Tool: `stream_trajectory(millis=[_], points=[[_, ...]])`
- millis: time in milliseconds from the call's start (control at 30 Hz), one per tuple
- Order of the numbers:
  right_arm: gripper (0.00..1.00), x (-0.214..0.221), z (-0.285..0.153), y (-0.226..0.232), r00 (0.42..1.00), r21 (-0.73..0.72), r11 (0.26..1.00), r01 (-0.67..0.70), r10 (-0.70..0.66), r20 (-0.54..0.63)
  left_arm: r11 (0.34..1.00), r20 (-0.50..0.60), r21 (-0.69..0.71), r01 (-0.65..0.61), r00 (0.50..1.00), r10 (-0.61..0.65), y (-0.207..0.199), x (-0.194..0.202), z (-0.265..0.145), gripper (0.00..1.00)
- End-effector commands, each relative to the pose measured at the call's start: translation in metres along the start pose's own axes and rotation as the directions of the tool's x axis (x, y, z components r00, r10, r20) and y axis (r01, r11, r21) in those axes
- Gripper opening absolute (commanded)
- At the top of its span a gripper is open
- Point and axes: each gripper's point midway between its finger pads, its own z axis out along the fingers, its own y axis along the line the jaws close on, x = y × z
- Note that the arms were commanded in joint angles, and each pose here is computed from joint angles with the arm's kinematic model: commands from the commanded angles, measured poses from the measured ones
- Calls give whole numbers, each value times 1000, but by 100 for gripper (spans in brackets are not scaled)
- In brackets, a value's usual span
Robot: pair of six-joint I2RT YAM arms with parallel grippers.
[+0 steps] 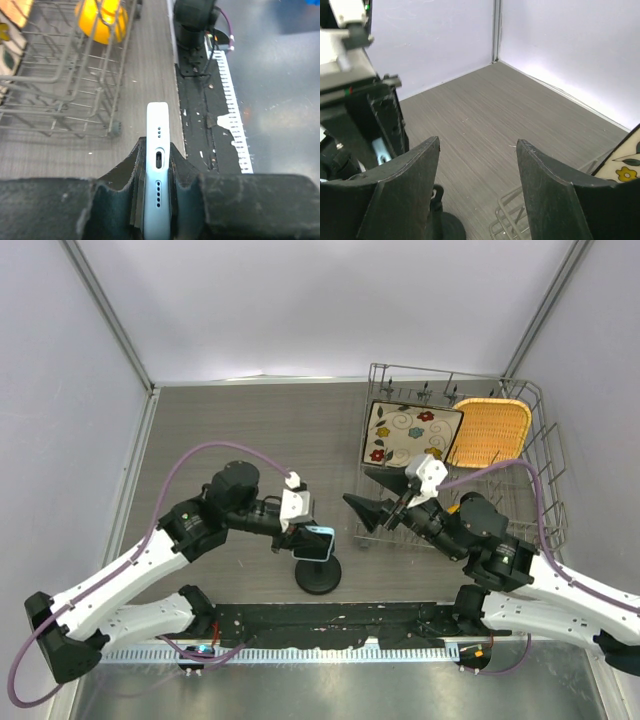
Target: Place the phone on the phone stand
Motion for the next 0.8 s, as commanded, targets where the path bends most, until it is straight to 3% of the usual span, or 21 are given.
stream_trajectory(millis=[0,233,767], points=[[68,-11,-9,-10,999,47,999,-5,4,38,990,42,-10,-144,989,144,-5,-26,12,0],[68,-8,-13,-11,1000,51,999,-16,15,26,983,17,-15,-184,983,184,-28,-19,31,0],[67,-4,-21,-12,999,50,998,-35,33,42,998,187,-65,-2,982,14,-33,-15,39,0]])
